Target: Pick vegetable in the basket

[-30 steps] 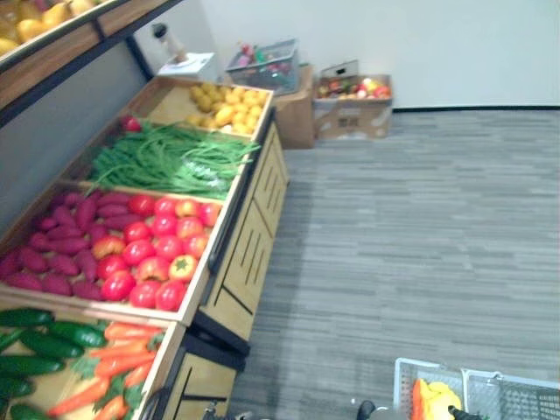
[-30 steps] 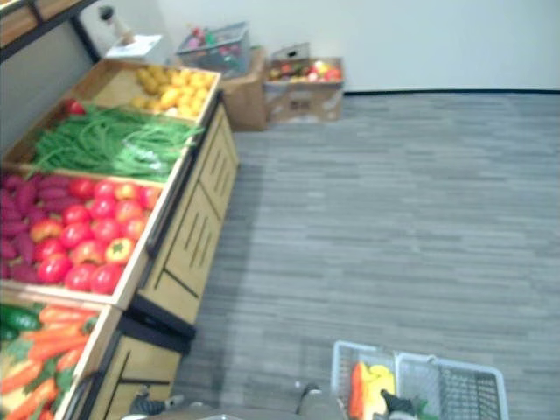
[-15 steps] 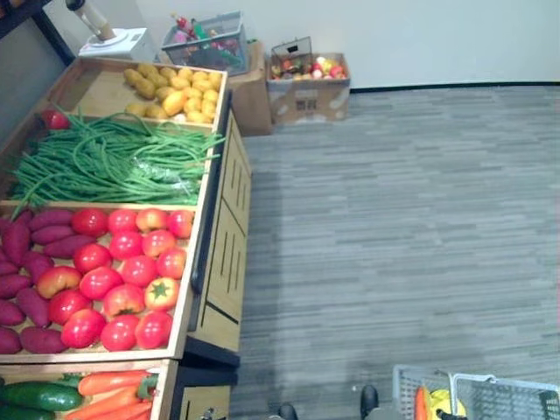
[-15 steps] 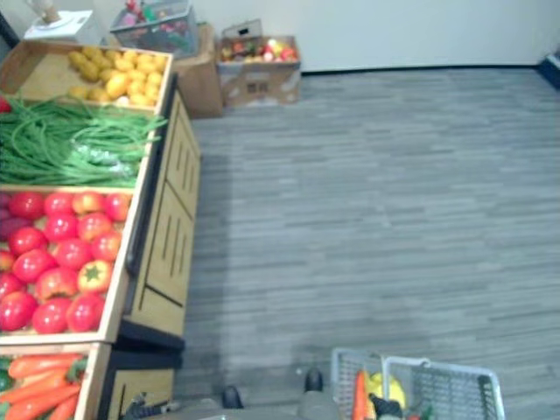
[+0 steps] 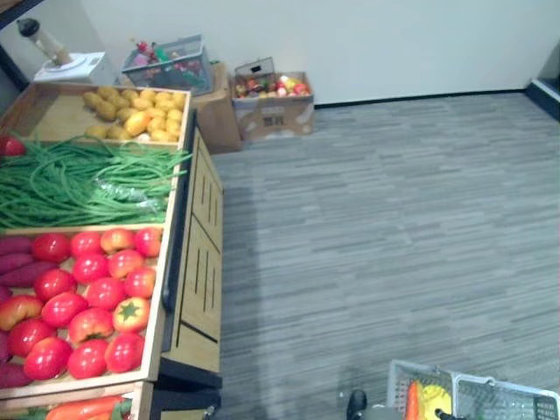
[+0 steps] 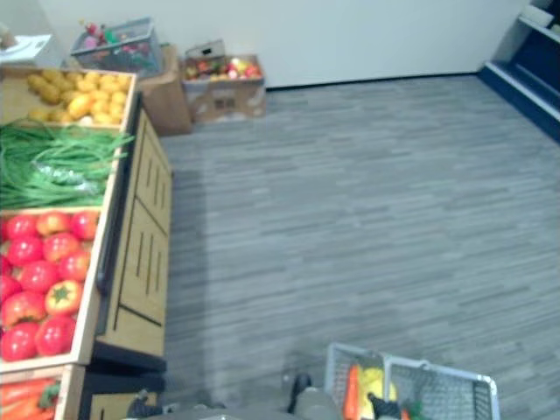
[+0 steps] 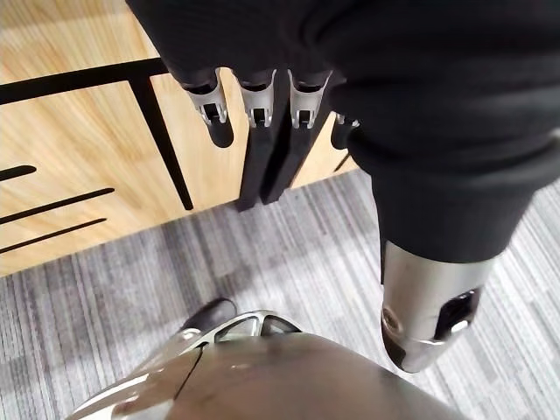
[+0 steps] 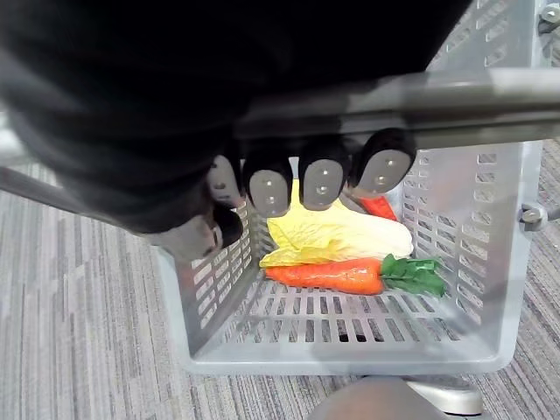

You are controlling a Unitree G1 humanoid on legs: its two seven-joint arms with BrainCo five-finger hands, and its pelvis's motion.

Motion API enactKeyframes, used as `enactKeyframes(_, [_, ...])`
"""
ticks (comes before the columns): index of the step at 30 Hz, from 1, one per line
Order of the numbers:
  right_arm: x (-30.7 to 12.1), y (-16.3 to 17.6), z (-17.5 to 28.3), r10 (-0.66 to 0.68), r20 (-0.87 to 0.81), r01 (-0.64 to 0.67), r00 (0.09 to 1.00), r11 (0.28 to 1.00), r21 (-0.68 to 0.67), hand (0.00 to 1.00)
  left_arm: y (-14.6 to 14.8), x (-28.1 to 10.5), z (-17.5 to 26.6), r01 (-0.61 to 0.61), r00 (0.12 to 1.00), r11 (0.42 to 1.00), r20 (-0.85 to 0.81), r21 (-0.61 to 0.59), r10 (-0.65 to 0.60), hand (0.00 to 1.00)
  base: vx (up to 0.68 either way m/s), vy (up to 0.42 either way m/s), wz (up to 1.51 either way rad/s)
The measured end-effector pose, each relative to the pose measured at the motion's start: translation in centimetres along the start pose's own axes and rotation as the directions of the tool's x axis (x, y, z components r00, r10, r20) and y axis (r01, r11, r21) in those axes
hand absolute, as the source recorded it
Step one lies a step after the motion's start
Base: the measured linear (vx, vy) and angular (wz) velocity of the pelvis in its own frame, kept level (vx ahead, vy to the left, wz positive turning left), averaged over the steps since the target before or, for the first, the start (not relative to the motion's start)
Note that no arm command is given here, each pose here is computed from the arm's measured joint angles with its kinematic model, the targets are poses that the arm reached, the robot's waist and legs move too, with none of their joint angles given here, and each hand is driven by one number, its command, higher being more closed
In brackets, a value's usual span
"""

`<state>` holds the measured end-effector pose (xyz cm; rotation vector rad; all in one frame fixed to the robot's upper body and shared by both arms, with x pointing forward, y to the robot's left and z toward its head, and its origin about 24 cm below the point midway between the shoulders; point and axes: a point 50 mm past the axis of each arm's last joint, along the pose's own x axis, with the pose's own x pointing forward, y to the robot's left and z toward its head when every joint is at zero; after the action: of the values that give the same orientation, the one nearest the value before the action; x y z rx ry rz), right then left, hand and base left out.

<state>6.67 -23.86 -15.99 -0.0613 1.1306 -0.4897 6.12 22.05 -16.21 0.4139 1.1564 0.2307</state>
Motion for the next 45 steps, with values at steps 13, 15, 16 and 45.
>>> enactKeyframes(13, [0.1, -1.2, -0.1, -0.001, 0.005, 0.001, 1.0, 0.999, -0.041, 1.0, -1.3, -0.2, 0.5, 0.017, 1.0, 0.992, -0.005, -0.125, -0.018, 0.0, 0.08, 0.0, -0.09])
enactKeyframes(15, [0.1, -1.1, -0.1, 0.0, 0.012, 0.0, 1.0, 1.0, -0.024, 1.0, -1.2, -0.3, 0.1, 0.011, 1.0, 0.985, -0.025, -0.17, -0.015, 0.0, 0.02, 0.139, -0.18])
enactKeyframes(16, [0.1, -0.7, -0.1, 0.01, 0.014, -0.01, 1.0, 1.0, -0.014, 1.0, -1.0, -0.2, 0.0, 0.002, 0.999, 0.975, -0.033, -0.224, -0.01, 0.0, 0.02, 0.106, -0.14])
enactKeyframes(45, [-1.2, 0.0, -4.8, 0.005, -0.158, 0.029, 0.987, 0.977, 0.21, 1.0, -1.2, -0.3, -1.7, 0.065, 0.991, 0.937, -0.088, -0.343, -0.102, 0.0, -0.01, 0.015, -0.03])
